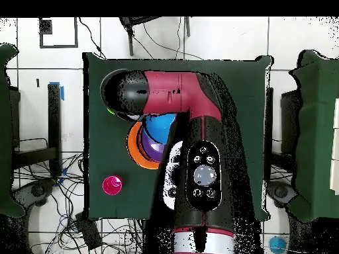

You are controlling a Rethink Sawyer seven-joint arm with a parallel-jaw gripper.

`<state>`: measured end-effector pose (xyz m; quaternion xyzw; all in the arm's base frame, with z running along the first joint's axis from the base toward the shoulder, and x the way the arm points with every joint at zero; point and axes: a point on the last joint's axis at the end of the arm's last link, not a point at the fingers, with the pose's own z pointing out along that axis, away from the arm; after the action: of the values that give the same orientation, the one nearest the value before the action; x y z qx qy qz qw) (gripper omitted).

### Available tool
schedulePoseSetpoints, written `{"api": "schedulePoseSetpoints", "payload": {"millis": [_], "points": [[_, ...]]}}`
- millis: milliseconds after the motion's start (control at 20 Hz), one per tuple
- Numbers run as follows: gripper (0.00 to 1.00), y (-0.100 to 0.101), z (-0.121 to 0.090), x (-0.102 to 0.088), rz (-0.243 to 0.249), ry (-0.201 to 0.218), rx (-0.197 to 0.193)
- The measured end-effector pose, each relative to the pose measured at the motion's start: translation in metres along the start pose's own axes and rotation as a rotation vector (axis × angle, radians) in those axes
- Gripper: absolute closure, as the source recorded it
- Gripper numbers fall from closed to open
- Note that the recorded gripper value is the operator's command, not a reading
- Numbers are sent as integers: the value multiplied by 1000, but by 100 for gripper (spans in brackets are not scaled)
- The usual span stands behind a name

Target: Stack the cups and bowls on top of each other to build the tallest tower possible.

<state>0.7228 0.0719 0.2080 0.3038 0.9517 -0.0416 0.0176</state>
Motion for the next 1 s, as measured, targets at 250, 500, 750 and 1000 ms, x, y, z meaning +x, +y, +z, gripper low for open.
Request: {"api": "schedulePoseSetpoints", "payload": {"millis": [250, 500, 750, 1000], "points": [[100, 0, 5, 4, -7, -5, -3], [100, -2, 11, 12, -13, 8, 4], [100, -8, 17, 21, -18, 22, 13], [100, -19, 23, 25, -18, 11, 9]]}}
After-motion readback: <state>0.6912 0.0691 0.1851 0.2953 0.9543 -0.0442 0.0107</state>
